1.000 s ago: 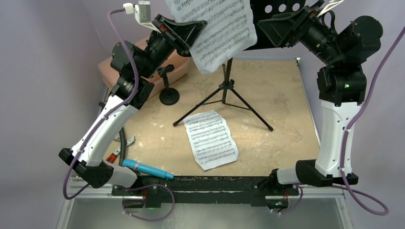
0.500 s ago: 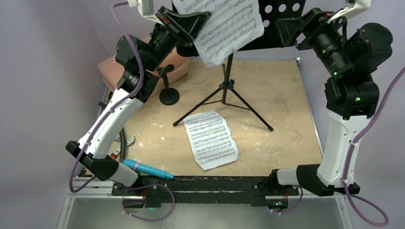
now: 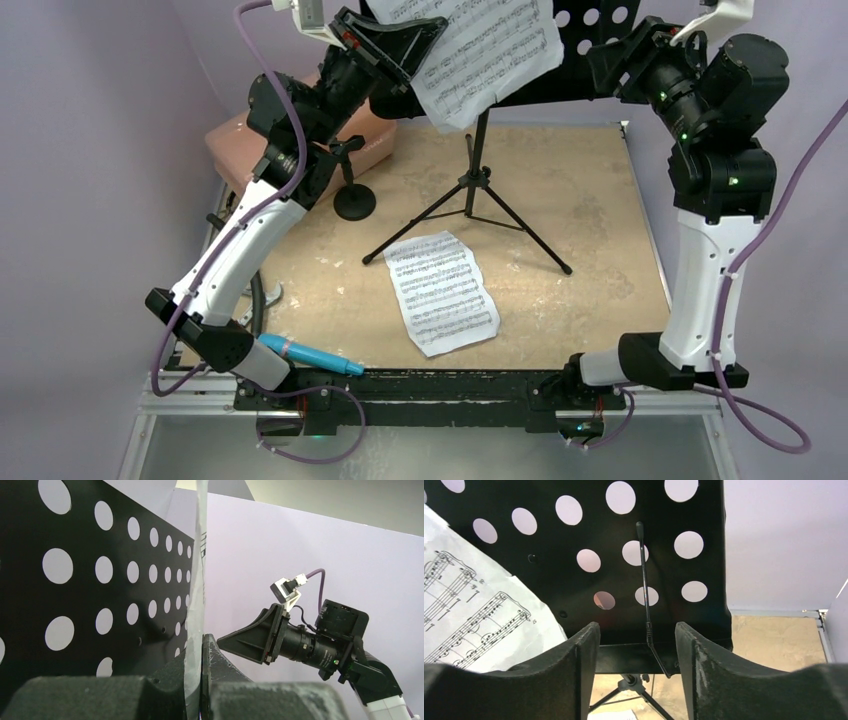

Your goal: Set up the instrument practice props

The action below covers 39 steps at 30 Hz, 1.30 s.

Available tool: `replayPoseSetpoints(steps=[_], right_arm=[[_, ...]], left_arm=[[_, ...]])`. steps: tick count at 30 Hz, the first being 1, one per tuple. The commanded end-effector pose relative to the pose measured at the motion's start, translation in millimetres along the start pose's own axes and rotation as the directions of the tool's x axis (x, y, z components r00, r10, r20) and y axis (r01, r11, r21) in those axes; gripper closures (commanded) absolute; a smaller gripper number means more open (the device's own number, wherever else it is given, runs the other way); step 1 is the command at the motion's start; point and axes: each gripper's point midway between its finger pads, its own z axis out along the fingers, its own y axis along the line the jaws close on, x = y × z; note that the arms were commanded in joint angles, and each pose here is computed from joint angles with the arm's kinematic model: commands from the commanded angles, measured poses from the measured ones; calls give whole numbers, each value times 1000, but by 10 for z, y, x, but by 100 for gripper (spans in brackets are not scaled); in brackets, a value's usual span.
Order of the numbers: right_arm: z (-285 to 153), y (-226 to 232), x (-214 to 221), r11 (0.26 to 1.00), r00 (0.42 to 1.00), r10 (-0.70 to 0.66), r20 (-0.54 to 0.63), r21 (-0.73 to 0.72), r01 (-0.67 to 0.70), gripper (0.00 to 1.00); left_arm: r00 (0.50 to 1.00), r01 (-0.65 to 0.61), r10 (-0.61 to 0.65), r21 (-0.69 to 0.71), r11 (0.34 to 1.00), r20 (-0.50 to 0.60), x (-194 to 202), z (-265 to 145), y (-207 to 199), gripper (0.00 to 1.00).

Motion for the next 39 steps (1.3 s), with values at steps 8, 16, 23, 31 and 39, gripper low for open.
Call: replayPoseSetpoints(steps=[8,16,23,31,39], right_arm=[[172,-1,-87,1000,999,-12,31,-26,13,50],[269,59,-140,998,999,2,53,-66,2,56],[278,86,-170,997,998,0,66,-82,5,68],[281,79,-142,997,998,-6,60,-82,11,82],[256,86,-137,996,998,-26,62,-87,31,91]], left_arm=[[998,-5,0,77,997,61,-197,85,-183,100],[999,-8,6,47,999,49,-113,146,-66,100],[999,-22,21,14,1000,48,-73,198,40,100],[998,-47,47,2,999,48,-64,239,85,100],[991,-134,134,-19,991,27,-55,294,110,100]])
